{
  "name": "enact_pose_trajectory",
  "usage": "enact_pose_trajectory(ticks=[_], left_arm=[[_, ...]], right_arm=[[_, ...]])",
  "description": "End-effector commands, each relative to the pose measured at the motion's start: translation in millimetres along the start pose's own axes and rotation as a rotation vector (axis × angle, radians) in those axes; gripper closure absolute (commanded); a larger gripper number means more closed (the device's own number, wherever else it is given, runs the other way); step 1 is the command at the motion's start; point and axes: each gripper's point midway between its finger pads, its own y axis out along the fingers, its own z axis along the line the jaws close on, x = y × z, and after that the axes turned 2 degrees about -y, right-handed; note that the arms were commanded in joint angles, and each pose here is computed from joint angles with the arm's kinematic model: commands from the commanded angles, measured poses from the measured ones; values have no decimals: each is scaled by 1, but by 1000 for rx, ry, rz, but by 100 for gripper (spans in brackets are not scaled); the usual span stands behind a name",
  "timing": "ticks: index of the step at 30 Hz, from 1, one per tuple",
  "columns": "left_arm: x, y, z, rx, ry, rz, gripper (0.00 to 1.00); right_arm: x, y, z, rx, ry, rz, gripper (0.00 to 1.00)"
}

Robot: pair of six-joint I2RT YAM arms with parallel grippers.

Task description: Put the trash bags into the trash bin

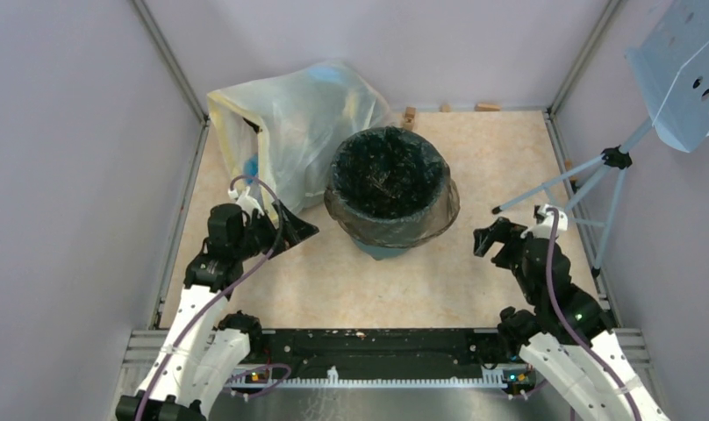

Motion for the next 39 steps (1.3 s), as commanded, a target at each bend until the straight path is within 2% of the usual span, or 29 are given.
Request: enact_pose_trajectory(ticks=[1, 5, 8, 11, 15, 19, 21, 25, 29, 35, 39], left_arm=[[19, -2, 8, 19, 132, -142, 1], [33, -2, 15, 31, 175, -251, 1], [49, -2, 19, 54, 203, -338, 1], [70, -3, 29, 133, 239, -423, 1], [94, 0, 43, 221, 354, -493, 1], [115, 5, 69, 344, 424, -570, 1], [122, 10, 80, 384, 480, -587, 1], [124, 23, 108, 467, 578, -567, 1], [127, 32, 137, 561, 647, -564, 1], [128, 33, 161, 524, 666, -634, 1], [128, 37, 164, 474, 667, -635, 1]], right_arm=[[5, 9, -2, 3, 85, -106, 6], [-5, 23, -12, -27, 25, -137, 4], [10, 34, -4, 25, -90, -274, 4], [21, 48, -20, -72, -97, -403, 4], [7, 75, -32, -145, -196, -363, 4], [13, 97, -46, -187, -228, -412, 4], [19, 104, -61, -225, -204, -441, 4], [17, 120, -70, -207, -274, -436, 3], [13, 131, -83, -244, -249, -447, 2], [13, 150, -75, -185, -313, -455, 1], [7, 154, -79, -184, -320, -456, 2]])
